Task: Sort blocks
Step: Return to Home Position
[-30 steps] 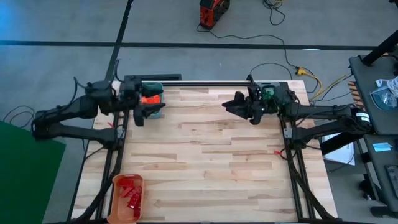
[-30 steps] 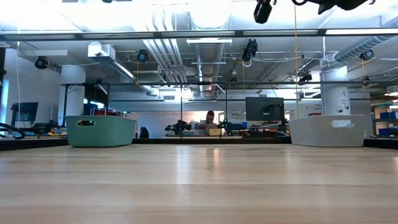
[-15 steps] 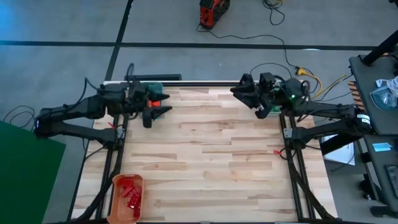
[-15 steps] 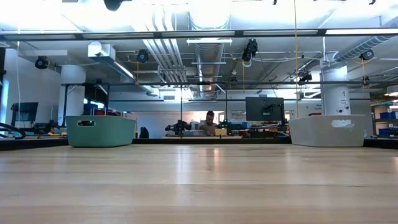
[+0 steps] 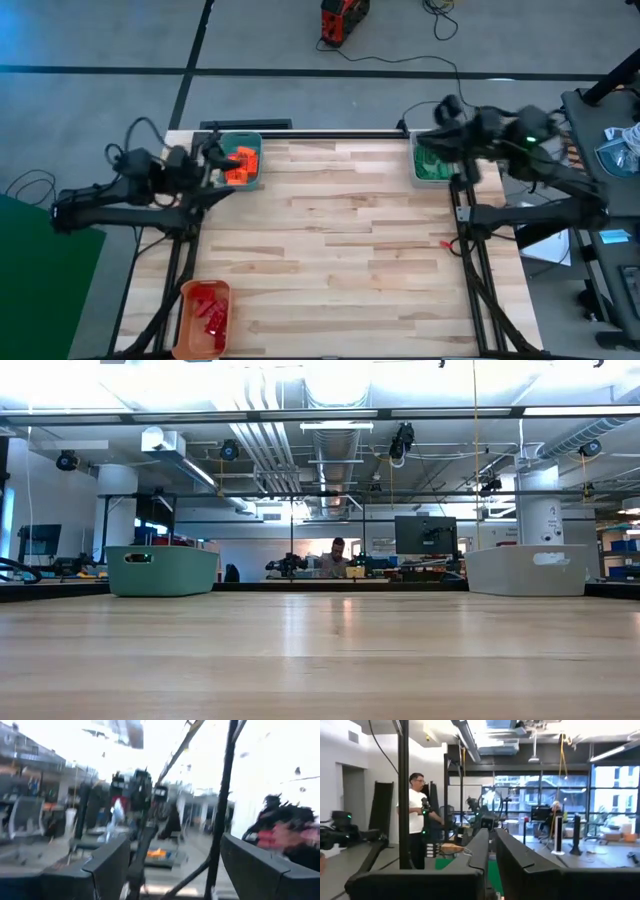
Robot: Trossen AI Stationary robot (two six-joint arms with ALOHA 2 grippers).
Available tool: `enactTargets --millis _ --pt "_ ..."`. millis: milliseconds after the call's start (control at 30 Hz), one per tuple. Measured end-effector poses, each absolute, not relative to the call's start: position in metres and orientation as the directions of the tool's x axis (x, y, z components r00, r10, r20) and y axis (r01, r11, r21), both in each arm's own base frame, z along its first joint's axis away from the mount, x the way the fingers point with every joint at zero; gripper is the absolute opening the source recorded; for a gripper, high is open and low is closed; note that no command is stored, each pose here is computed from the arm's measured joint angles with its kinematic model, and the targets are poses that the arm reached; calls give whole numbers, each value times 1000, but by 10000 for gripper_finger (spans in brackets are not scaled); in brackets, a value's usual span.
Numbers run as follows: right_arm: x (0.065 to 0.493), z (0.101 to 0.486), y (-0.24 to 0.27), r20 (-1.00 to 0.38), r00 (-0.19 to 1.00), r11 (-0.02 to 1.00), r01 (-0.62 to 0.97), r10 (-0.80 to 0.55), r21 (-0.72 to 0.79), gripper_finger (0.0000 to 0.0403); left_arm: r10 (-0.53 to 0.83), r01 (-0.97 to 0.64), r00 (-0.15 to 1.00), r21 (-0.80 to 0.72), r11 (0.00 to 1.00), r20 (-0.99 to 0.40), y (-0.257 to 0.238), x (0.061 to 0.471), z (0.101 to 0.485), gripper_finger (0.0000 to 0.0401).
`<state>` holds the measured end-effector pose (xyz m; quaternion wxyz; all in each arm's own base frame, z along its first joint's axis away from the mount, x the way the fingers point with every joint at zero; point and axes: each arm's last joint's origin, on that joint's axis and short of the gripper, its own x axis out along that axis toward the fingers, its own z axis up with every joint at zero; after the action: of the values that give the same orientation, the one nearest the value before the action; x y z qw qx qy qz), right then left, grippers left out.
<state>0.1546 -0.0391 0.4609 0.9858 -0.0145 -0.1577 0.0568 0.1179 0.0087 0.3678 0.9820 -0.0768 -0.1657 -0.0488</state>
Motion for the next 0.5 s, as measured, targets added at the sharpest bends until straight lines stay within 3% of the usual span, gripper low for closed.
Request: enactTargets --millis 167,500 --pt "101 456 -22 374 920 993 -98 114 -63 11 -78 146 892 -121 982 445 6 93 343 283" --pt "60 421 -8 424 898 993 -115 114 -22 12 -67 151 836 -111 982 545 2 60 314 283"
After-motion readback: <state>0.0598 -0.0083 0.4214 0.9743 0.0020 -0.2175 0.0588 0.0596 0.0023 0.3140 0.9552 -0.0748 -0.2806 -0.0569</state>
